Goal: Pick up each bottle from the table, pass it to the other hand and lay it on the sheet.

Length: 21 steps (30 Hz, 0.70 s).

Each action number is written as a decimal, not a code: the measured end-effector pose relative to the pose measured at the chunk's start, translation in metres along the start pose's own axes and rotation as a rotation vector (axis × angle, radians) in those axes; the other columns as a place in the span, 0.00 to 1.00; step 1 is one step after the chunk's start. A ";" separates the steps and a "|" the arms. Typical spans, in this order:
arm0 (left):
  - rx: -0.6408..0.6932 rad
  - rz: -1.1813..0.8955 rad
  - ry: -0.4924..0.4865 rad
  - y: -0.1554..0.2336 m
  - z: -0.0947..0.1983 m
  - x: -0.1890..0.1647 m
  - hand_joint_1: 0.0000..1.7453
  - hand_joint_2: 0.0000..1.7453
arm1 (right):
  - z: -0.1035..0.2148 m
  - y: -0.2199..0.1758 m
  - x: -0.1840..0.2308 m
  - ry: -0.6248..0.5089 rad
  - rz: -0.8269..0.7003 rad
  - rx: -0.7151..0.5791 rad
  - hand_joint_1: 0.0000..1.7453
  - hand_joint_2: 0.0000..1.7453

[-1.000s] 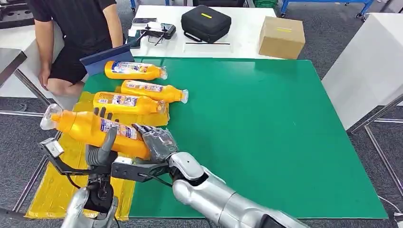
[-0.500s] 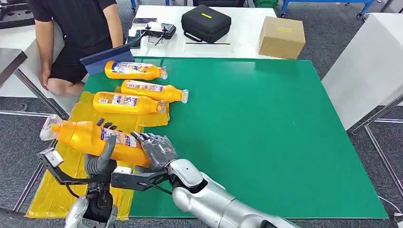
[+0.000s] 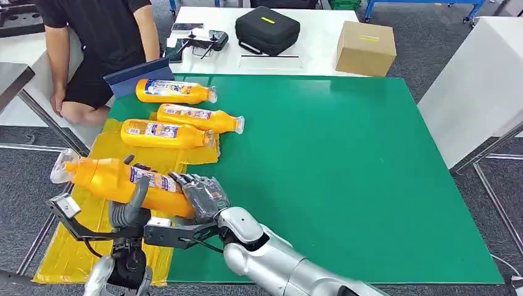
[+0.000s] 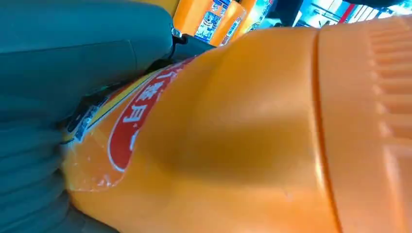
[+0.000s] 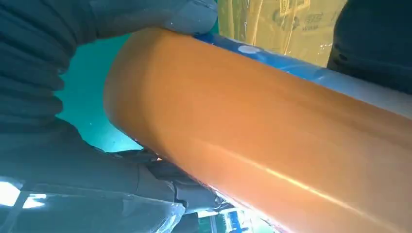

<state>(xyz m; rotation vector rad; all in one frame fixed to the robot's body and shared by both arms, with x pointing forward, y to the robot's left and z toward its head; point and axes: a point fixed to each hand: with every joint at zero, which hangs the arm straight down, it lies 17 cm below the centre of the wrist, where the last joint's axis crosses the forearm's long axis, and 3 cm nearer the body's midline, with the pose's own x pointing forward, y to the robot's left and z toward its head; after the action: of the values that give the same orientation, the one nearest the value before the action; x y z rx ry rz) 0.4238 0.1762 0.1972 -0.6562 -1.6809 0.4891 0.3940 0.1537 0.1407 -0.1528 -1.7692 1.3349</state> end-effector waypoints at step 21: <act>-0.077 0.018 -0.103 -0.021 -0.011 0.042 1.00 1.00 | 0.015 -0.092 -0.064 0.090 -0.084 -0.203 0.00 0.00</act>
<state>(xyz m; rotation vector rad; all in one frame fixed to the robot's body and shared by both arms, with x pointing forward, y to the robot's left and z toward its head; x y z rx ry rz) 0.4254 0.1878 0.2440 -0.7131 -1.7988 0.4800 0.4576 0.0695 0.1796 -0.2435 -1.8118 1.0720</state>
